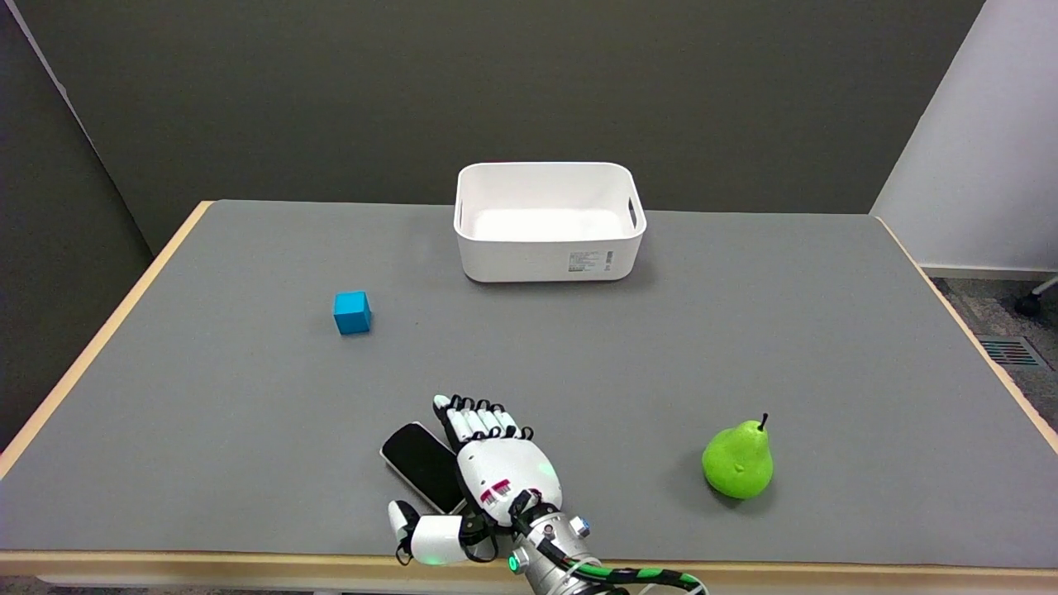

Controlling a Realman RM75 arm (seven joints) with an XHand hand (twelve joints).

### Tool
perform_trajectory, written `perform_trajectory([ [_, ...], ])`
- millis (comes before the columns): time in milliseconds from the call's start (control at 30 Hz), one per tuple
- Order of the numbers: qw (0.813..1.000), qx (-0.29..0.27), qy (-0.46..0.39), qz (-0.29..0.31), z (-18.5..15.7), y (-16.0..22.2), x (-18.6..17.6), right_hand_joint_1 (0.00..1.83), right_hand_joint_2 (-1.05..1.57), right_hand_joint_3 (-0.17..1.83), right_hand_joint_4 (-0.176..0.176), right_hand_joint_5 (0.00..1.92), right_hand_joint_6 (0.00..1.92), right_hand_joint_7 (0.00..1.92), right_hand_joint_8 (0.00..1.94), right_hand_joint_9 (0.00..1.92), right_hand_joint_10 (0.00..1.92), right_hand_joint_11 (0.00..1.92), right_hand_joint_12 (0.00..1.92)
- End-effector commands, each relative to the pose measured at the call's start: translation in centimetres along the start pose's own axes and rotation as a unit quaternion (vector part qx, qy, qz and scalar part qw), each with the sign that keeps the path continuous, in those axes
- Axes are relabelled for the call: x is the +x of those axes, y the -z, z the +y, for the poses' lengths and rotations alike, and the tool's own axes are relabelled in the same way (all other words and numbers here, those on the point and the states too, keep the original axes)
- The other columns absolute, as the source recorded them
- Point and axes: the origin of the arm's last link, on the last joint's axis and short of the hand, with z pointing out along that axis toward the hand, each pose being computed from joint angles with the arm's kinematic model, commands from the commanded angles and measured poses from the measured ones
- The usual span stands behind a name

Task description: Pick up the blackboard eraser.

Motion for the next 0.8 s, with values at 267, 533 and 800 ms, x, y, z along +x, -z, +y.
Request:
perform_trajectory([
  [267,0.999,0.009,-0.017,-0.028,-0.5,-0.3,-0.9,0.48,0.69,0.90,-0.176,0.00,0.11,0.04,0.51,0.01,0.75,0.04,1.21],
  [533,1.000,0.009,-0.001,-0.011,-0.4,-0.6,-0.4,0.71,0.77,0.91,-0.176,0.00,0.14,0.16,0.60,0.14,0.84,0.10,1.32],
  [800,0.999,0.018,0.040,0.032,-0.5,-0.8,0.6,1.27,1.13,0.51,-0.176,0.10,0.50,0.12,1.83,0.41,1.82,0.16,1.83],
])
